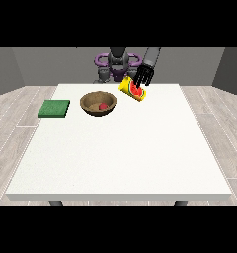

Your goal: Pick the cup and pour the ball into the bowl, then pick the bowl and place it on the pad

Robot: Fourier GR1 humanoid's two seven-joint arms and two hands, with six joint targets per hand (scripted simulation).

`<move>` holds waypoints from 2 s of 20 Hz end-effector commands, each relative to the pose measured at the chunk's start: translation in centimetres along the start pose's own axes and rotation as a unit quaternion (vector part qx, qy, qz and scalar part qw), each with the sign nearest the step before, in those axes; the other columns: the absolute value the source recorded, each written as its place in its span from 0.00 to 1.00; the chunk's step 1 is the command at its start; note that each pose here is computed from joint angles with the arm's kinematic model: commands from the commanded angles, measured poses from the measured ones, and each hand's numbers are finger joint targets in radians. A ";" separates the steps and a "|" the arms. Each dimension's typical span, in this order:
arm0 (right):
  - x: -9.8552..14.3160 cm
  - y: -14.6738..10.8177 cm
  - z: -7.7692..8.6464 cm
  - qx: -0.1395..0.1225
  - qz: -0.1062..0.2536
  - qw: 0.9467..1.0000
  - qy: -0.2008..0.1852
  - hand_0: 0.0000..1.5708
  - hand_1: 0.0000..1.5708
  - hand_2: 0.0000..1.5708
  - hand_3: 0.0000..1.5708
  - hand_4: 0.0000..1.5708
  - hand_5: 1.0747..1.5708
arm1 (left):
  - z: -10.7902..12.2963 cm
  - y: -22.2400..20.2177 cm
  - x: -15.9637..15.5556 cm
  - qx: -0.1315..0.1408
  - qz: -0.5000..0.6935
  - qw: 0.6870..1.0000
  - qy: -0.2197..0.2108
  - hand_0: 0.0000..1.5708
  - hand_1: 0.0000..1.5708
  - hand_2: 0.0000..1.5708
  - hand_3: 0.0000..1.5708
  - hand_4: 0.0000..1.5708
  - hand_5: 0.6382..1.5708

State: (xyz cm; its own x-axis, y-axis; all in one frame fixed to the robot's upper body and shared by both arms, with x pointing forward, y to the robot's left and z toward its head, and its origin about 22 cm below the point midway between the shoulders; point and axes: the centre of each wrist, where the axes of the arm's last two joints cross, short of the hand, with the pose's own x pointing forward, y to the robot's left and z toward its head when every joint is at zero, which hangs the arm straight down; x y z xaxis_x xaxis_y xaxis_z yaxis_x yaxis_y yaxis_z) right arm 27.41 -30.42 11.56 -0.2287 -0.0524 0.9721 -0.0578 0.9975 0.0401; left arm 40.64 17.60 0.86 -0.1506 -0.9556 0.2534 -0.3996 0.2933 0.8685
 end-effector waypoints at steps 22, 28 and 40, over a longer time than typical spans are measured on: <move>4.4 7.0 0.2 -0.033 0.008 0.995 -0.091 0.00 0.00 0.00 0.00 0.31 0.99 | -2.0 11.2 -13.3 0.117 0.641 0.758 -0.034 0.00 0.00 0.00 0.00 0.00 0.97; -2.4 8.5 0.3 -0.037 -0.015 0.999 -0.031 0.00 0.00 0.00 0.00 0.30 1.00 | -5.2 18.3 -15.6 0.088 0.597 0.796 -0.034 0.00 0.00 0.00 0.00 0.00 0.94; -11.7 4.4 -1.7 -0.051 -0.065 0.997 0.000 0.00 0.00 0.00 0.00 0.20 1.00 | -9.2 29.0 -13.9 0.081 0.542 0.832 -0.087 0.00 0.00 0.00 0.00 0.00 0.97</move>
State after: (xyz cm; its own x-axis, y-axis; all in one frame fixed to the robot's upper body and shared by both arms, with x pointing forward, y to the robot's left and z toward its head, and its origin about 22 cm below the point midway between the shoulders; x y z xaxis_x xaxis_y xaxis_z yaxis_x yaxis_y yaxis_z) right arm 30.87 -25.36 3.90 -0.2523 -0.1564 0.9549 0.0053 0.9866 0.1630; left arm 39.80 39.52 24.46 -0.6182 -0.0895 0.7809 -0.0678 0.9959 0.0605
